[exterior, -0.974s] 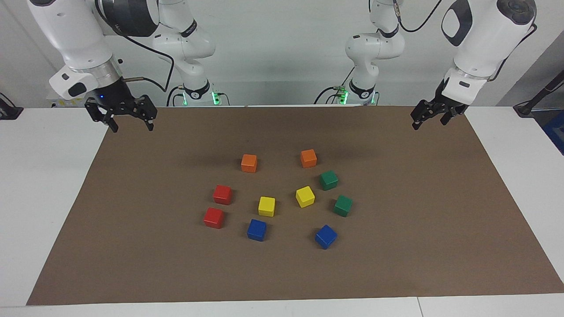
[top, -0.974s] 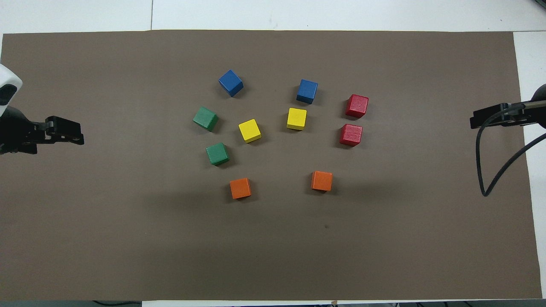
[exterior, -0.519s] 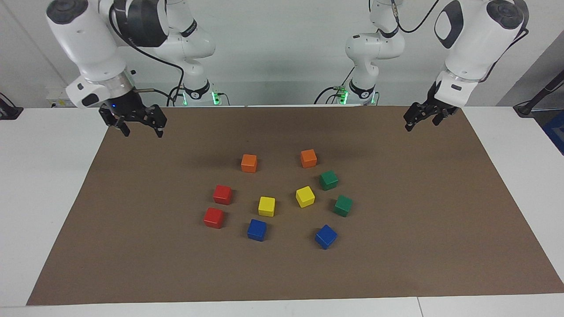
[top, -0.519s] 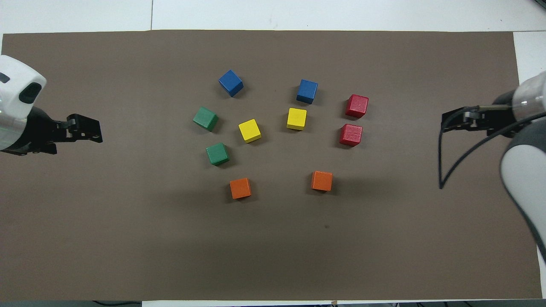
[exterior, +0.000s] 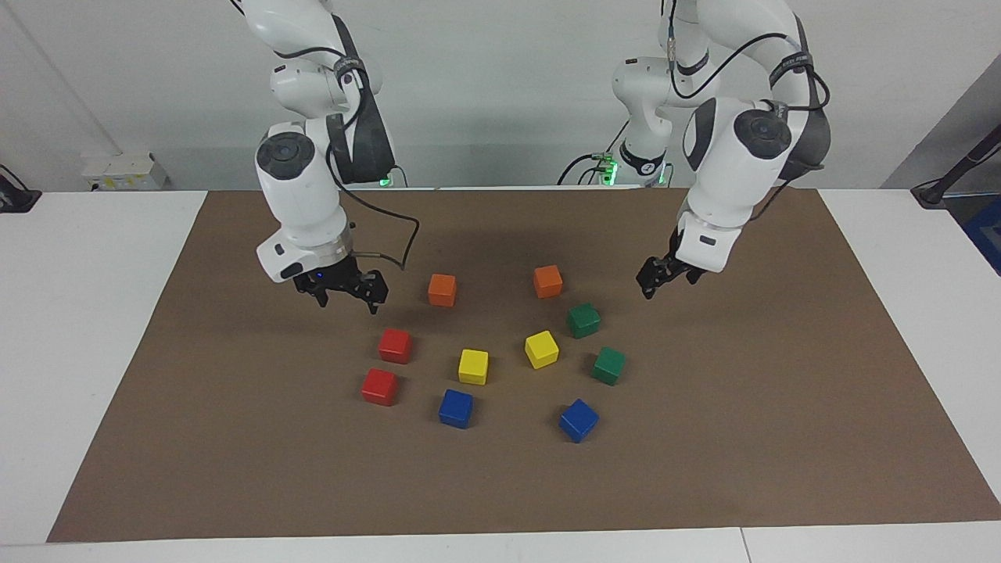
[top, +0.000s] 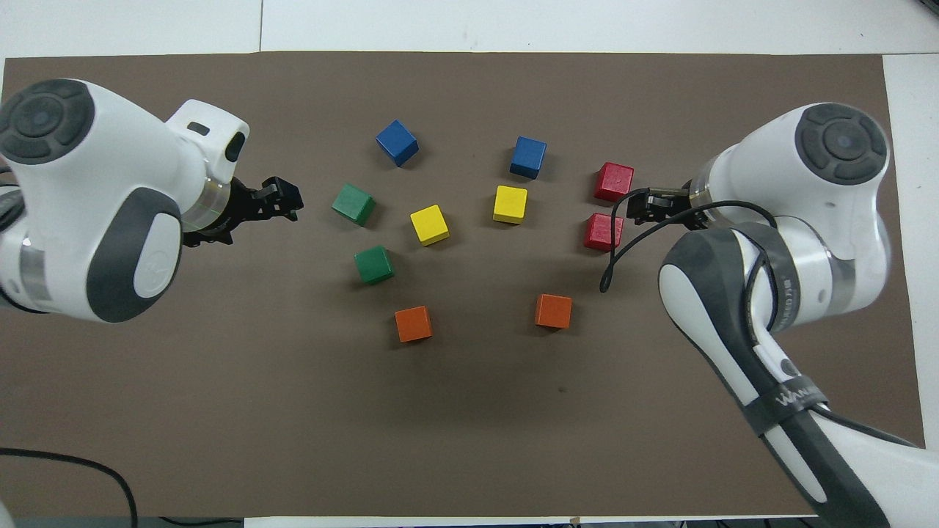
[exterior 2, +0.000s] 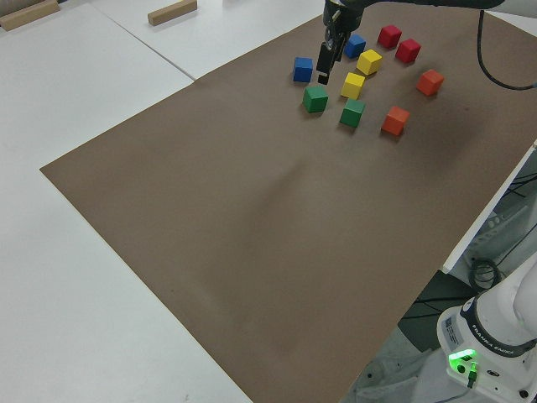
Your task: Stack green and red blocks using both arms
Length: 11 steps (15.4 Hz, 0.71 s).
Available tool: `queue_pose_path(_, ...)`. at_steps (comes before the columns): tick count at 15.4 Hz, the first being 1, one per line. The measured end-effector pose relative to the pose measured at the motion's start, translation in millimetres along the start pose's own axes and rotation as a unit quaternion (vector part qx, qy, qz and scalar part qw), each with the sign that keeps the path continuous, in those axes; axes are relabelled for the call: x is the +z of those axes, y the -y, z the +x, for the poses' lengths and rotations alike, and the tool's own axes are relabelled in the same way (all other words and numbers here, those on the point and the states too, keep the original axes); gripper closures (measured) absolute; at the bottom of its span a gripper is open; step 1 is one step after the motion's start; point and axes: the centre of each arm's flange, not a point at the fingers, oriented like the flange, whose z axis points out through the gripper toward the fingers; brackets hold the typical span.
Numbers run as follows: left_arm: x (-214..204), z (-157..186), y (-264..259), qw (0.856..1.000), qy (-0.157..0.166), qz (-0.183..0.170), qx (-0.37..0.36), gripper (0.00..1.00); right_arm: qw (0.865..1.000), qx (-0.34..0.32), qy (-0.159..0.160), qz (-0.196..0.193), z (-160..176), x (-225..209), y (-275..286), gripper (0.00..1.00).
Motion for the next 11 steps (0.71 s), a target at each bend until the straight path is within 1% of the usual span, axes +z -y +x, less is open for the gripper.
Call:
queue_pose_path(2, 30.6, -8.5, -37.0, 0.999, -0.008, -0.010, -0.039, 0.00, 1.000, 0.007, -0.003, 0.000, -0.7, 16.3, 14.1, 0.00)
queue_pose_path(3, 48.4, -15.1, -54.3, 0.998, -0.006, -0.011, -0.053, 0.00, 1.000, 0.009, -0.003, 0.000, -0.9, 22.1, 18.0, 0.00)
queue_pose_path(5, 79.7, -25.7, -73.4, 0.998, 0.006, -0.002, -0.058, 0.00, 1.000, 0.012, -0.006, 0.001, 0.7, 31.1, 20.6, 0.00)
queue_pose_path(8, 120.4, -41.3, -77.5, 0.998, 0.019, 0.010, -0.052, 0.00, 1.000, 0.013, -0.008, 0.000, 3.4, 49.9, 24.1, 0.00)
queue_pose_path(11, 136.7, -47.2, -69.7, 0.998, 0.024, 0.016, -0.053, 0.00, 1.000, 0.008, -0.007, -0.001, 2.5, 74.8, 34.3, 0.00)
